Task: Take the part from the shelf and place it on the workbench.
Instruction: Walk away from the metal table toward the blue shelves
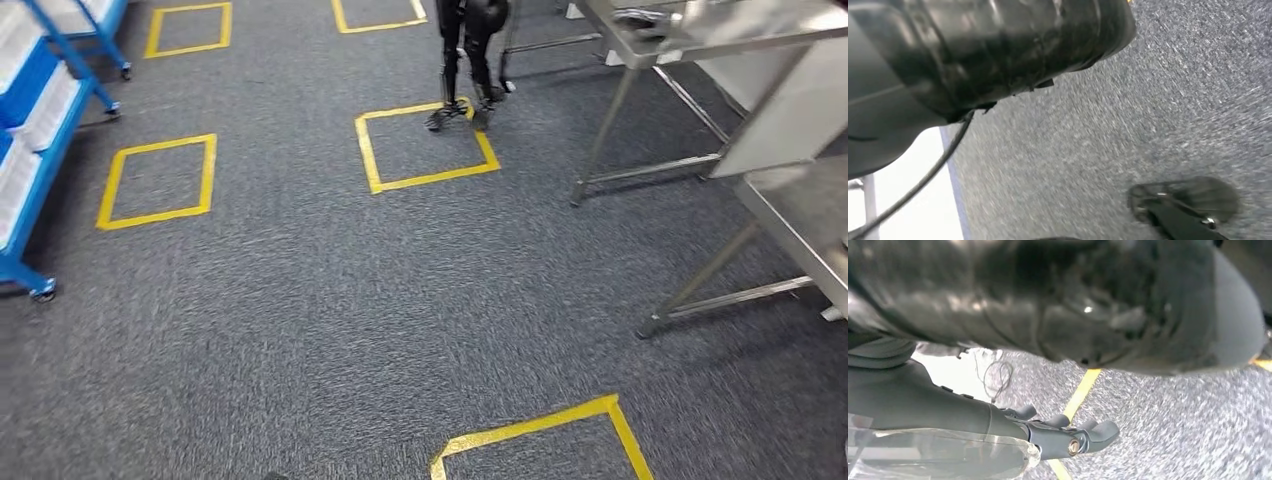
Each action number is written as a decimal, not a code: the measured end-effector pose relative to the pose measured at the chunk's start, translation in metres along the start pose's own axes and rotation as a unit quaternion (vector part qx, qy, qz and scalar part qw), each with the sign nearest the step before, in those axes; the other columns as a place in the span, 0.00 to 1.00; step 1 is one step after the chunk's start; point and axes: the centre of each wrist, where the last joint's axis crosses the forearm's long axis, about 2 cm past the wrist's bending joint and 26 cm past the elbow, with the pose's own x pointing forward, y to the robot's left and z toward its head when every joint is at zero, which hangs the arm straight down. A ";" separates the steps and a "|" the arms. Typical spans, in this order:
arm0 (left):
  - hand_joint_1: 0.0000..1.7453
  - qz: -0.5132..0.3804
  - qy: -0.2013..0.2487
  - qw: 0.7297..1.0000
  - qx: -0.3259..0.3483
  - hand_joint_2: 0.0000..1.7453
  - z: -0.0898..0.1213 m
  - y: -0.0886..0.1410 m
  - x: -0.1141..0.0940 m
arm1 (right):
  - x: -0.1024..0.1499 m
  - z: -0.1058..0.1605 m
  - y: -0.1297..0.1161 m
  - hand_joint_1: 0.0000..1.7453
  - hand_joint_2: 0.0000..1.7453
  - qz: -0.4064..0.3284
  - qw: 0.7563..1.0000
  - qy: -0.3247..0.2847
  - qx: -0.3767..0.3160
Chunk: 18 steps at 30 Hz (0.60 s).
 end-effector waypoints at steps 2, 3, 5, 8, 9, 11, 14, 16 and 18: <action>0.00 0.000 0.000 1.000 0.000 0.00 0.000 0.000 0.000 | 0.000 0.000 0.001 0.00 0.00 0.001 1.000 0.001 0.001; 0.00 -0.001 0.000 1.000 0.000 0.00 0.000 0.000 -0.001 | 0.000 0.000 0.001 0.00 0.00 0.001 1.000 0.001 0.002; 0.00 -0.001 0.000 1.000 0.000 0.00 0.000 0.000 -0.001 | 0.000 0.000 0.000 0.00 0.00 0.002 1.000 0.000 0.002; 0.00 -0.001 -0.001 1.000 0.000 0.00 0.000 0.000 0.001 | 0.001 0.000 -0.001 0.00 0.00 0.000 1.000 -0.001 0.000; 0.00 -0.002 -0.001 1.000 0.000 0.00 0.000 0.000 0.000 | 0.002 0.000 -0.002 0.00 0.00 -0.002 1.000 -0.002 -0.001; 0.00 -0.003 0.001 1.000 -0.001 0.00 0.000 -0.001 -0.002 | 0.004 0.001 -0.003 0.00 0.00 -0.004 1.000 -0.004 -0.004; 0.00 -0.003 -0.001 1.000 -0.001 0.00 0.000 -0.001 0.000 | 0.003 0.000 -0.003 0.00 0.00 -0.006 1.000 -0.003 -0.004; 0.00 -0.003 -0.002 1.000 0.000 0.00 0.000 -0.001 0.001 | 0.001 0.000 -0.001 0.00 0.00 -0.007 1.000 -0.001 -0.002; 0.00 -0.003 -0.002 1.000 -0.001 0.00 0.000 -0.001 0.000 | -0.001 0.000 0.000 0.00 0.00 -0.010 1.000 0.001 0.000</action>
